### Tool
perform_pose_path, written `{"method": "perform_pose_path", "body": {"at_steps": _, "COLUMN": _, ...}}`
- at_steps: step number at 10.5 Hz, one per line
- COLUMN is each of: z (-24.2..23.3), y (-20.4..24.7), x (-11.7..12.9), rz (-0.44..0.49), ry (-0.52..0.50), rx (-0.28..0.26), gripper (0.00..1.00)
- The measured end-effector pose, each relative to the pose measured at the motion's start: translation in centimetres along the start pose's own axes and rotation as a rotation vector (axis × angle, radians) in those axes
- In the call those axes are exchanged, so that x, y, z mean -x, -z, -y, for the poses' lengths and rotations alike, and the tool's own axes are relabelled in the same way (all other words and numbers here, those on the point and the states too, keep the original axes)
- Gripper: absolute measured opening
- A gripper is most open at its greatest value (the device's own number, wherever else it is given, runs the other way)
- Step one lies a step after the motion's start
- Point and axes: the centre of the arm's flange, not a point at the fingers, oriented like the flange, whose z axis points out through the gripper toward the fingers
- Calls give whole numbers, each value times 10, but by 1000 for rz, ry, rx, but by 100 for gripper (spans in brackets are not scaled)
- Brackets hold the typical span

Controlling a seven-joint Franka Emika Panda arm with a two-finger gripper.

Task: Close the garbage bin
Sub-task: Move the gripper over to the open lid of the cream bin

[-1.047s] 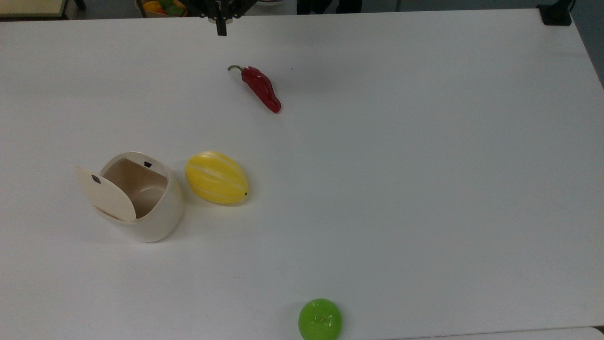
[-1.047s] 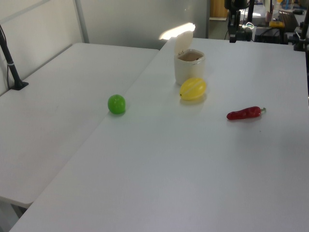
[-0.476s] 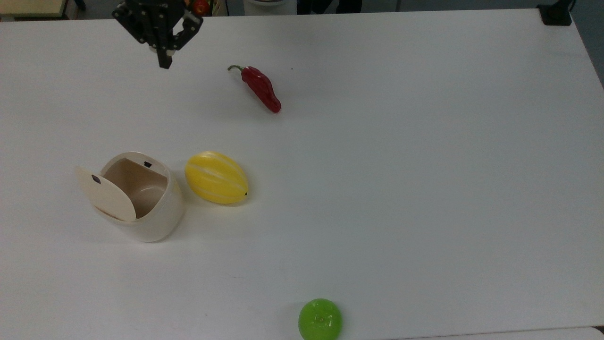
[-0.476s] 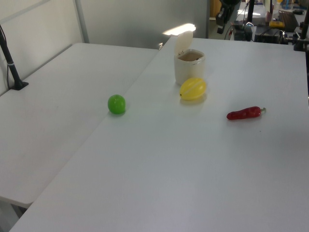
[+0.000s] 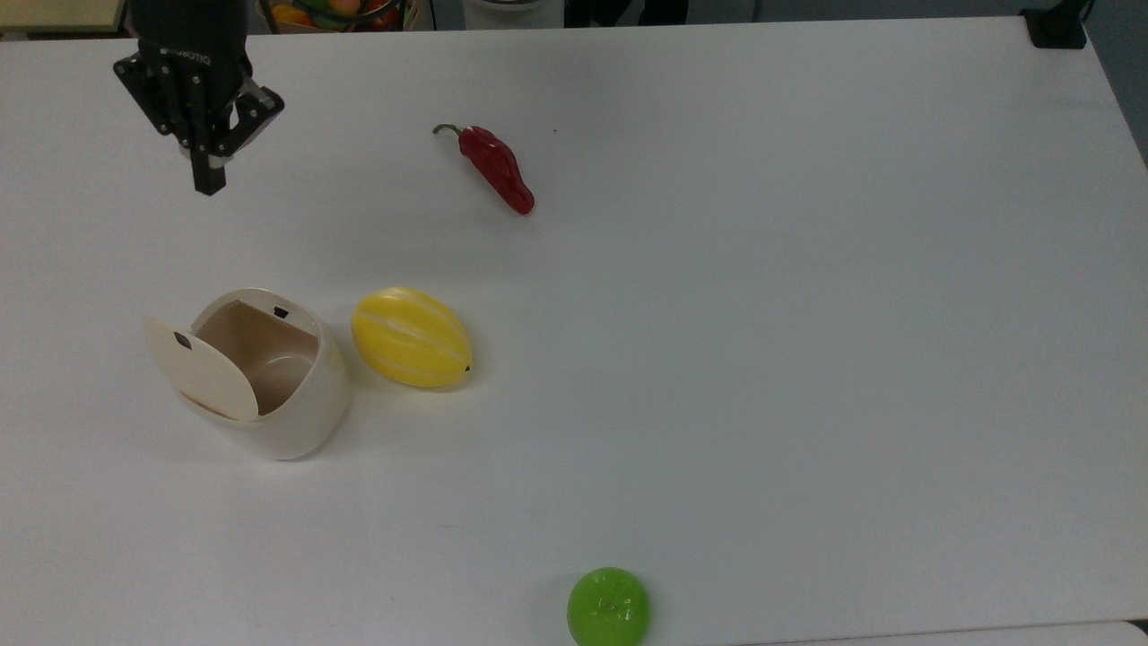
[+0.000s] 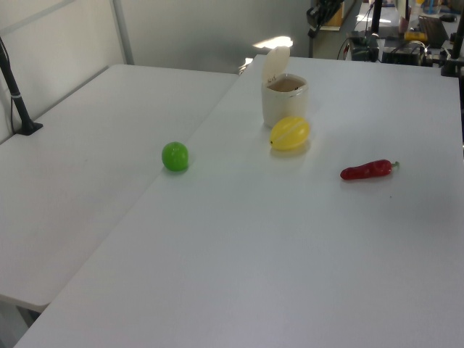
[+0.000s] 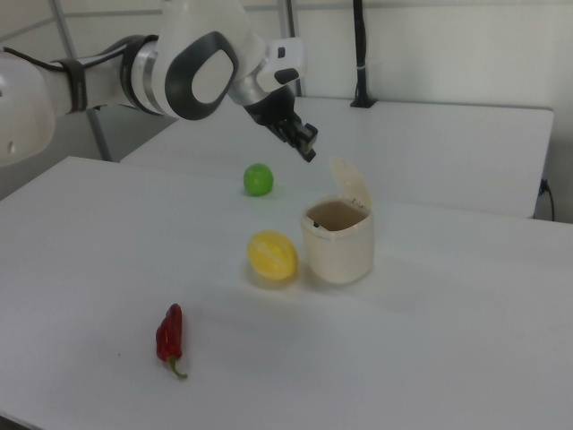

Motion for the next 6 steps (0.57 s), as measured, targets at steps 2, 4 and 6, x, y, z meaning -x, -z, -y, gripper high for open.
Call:
{"method": "perform_pose_path", "body": {"at_steps": 2, "z": -7, "y": -13, "x": -10, "rz": -91, "ry": -49, "rx": -11, "gripper": 1}}
{"method": "perform_pose_path", "body": {"at_steps": 4, "z": -14, "y": -23, "x": -20, "rz": -182, "ry": -79, "rx": -24, "gripper": 1}}
{"method": "perform_pose_path", "body": {"at_steps": 6, "z": -22, "y": -35, "x": -29, "rz": -285, "ry": -127, "rx": -42, "gripper": 1}}
